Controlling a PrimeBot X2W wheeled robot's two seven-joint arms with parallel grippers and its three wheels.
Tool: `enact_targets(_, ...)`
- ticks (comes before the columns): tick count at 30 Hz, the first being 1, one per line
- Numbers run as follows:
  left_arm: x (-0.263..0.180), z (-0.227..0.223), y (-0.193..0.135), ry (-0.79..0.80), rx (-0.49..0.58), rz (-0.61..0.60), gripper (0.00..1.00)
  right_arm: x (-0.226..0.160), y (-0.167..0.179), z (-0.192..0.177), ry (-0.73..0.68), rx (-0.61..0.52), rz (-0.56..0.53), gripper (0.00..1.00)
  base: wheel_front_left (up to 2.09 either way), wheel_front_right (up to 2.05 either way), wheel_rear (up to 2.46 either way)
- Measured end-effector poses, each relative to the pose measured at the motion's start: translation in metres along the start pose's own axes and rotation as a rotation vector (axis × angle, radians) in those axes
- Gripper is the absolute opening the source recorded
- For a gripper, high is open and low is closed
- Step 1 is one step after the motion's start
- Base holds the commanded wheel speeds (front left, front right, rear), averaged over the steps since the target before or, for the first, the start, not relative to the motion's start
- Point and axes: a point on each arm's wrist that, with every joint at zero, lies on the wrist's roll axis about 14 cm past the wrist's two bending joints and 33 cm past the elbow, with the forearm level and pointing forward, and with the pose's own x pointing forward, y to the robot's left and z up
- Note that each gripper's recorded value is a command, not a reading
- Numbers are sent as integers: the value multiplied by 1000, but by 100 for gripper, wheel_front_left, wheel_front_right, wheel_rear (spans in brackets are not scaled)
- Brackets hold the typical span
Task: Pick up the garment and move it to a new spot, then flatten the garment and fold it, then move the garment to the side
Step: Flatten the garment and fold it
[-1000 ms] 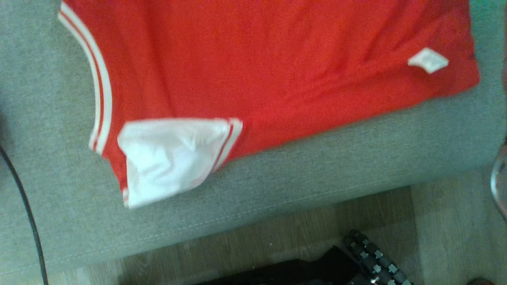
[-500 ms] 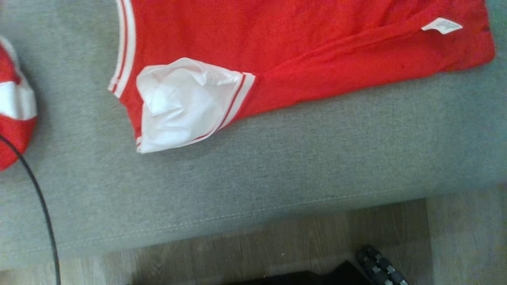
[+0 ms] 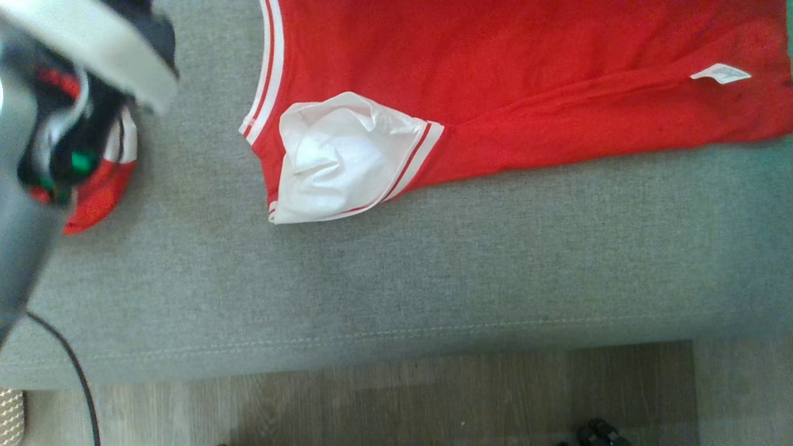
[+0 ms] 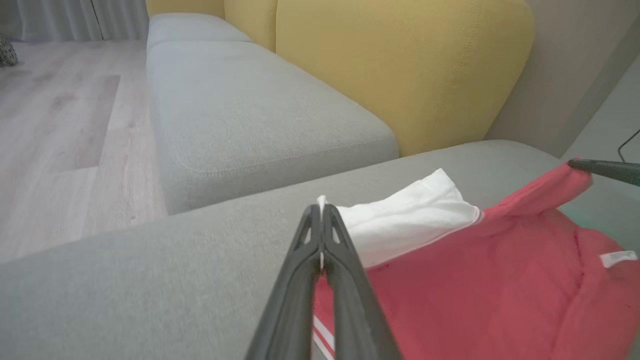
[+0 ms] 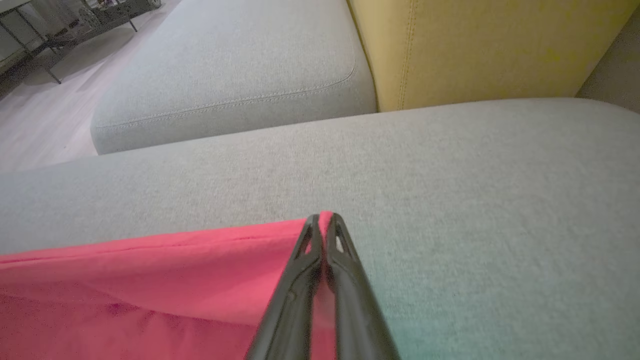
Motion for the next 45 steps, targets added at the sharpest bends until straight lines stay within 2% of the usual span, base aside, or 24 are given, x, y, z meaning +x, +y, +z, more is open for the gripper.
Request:
enact_targets(5, -36, -12, -17, 25, -104, 17, 0, -18, -8, -22, 41, 12, -8, 0, 0, 0, 0)
enact_targets(14, -87, -59, -51, 152, -252, 20, 0, -44, -22, -47, 87, 15, -34, 0, 0, 0, 0)
enact_targets(21, -108, -103, -73, 264, -354, 25, 0, -53, -23, -75, 155, 29, -52, 0, 0, 0, 0)
enact_targets(24, -106, -111, -76, 261, -378, 40, 0, -54, -20, -81, 169, 44, -53, 16, 0, 0, 0)
enact_targets(25, -105, -112, -76, 254, -386, 47, 0, -54, -19, -83, 173, 47, -53, 28, 0, 0, 0)
enact_targets(26, -105, -115, -77, 255, -392, 52, 16, -54, -18, -85, 177, 45, -54, 53, 0, 0, 0)
enact_targets(27, -105, -118, -79, 259, -395, 56, 41, -55, -19, -85, 178, 42, -60, 100, 0, 0, 0)
enact_targets(28, -105, -121, -80, 263, -399, 63, 100, -56, -21, -83, 166, 42, -68, 100, 0, 0, 0)
enact_targets(31, -103, -115, -80, 204, -396, 85, 100, -61, -28, -68, 96, 52, -93, 100, 0, 0, 0)
enact_targets(34, -102, -99, -74, 104, -325, 131, 100, -73, -37, -59, 17, 82, -128, 100, 0, 0, 0)
enact_targets(40, -108, -61, -55, -66, -262, 324, 100, -112, -45, -77, -86, 278, -215, 100, 0, 0, 0)
enact_targets(41, -108, -61, -55, -66, -262, 324, 100, -112, -45, -77, -86, 278, -215, 100, 0, 0, 0)
enact_targets(43, -116, -44, -48, -129, -180, 390, 100, -121, -45, -84, -108, 322, -235, 100, 0, 0, 0)
enact_targets(44, -126, -36, -47, -157, -70, 431, 100, -125, -42, -84, -133, 350, -242, 100, 0, 0, 0)
enact_targets(45, -131, -35, -50, -157, -9, 434, 100, -126, -40, -81, -147, 355, -240, 100, 0, 0, 0)
